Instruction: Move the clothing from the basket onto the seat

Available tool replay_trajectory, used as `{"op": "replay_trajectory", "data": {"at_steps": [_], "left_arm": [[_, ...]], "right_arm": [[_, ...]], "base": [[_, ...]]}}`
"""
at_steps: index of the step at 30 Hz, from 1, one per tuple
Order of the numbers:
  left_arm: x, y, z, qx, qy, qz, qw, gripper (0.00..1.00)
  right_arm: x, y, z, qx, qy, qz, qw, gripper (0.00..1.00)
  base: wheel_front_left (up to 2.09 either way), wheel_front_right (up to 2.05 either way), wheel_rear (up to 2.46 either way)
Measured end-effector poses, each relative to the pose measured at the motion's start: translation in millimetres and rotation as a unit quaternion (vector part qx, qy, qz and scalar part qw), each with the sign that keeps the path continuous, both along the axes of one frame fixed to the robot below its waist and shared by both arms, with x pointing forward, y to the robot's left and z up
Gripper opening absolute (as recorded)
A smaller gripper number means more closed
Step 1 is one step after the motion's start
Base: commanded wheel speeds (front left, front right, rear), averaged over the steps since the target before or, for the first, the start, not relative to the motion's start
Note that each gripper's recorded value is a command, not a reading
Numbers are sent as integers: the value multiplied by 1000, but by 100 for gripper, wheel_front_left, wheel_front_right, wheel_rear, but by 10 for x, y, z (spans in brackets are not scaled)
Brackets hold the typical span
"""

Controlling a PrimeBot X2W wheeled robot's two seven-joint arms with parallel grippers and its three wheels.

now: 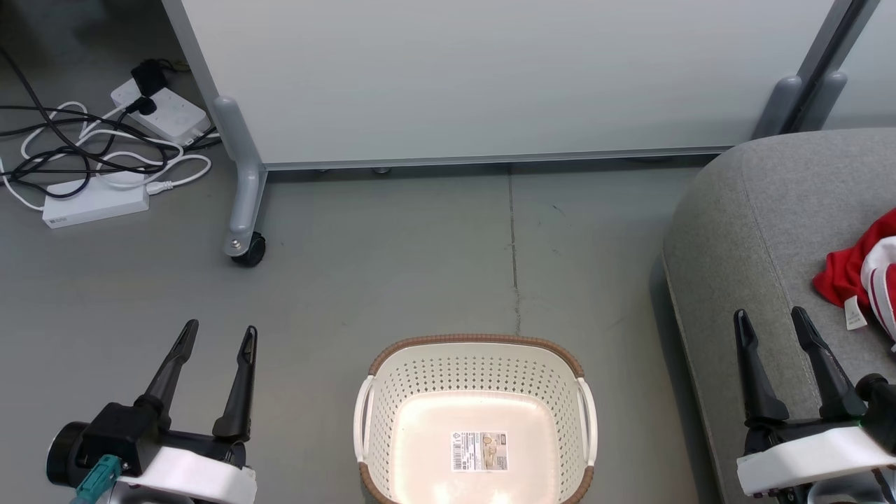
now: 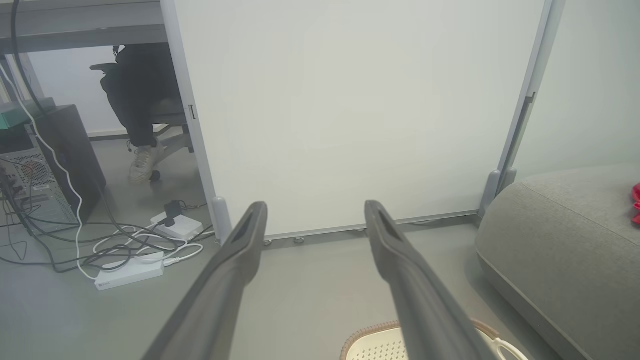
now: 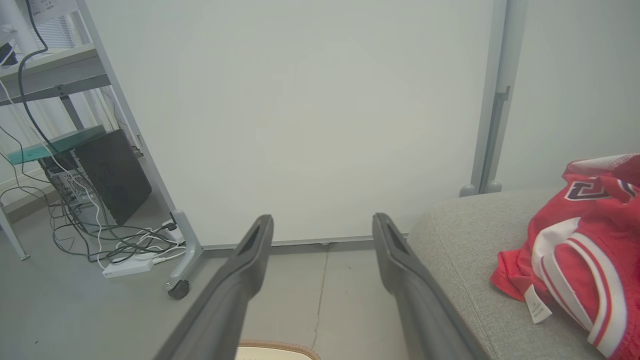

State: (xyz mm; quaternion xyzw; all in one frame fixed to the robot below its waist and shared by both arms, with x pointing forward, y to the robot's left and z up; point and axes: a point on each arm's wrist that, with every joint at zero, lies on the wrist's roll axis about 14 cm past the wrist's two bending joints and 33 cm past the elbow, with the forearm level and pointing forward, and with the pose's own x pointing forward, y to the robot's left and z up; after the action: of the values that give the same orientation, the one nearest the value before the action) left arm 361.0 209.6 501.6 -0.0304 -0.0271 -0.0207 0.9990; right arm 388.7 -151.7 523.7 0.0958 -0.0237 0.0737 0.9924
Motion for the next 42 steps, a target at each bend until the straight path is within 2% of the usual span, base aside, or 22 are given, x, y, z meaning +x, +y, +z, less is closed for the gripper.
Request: {"op": "replay_trajectory", "data": {"at_steps": [18,19,24,31,33,42], "left_arm": [[-35,15,-39,3,5,4,1000,100],[-38,13,-41,4,6,4,1000,0],[-130,-43,-265,-15,42,6,999,0],[-109,-31,-292,-93,48,21,994,0],[-96,-31,-281,-101,46,23,994,0],[-16,-42,-238,-191,41,33,980,0]], "right_arm": [[-25,-5,-14,-2,6,0,1000,100],[-28,-4,-17,-2,7,0,1000,0],[-83,15,-212,11,39,-2,999,0],[-47,-91,-294,76,67,-18,995,0],[-40,-105,-305,84,71,-19,994,0],[24,-210,-352,163,94,-34,982,0]], "base": [[0,0,0],[0,0,0],[0,0,0],[0,0,0],[0,0,0],[0,0,0]]}}
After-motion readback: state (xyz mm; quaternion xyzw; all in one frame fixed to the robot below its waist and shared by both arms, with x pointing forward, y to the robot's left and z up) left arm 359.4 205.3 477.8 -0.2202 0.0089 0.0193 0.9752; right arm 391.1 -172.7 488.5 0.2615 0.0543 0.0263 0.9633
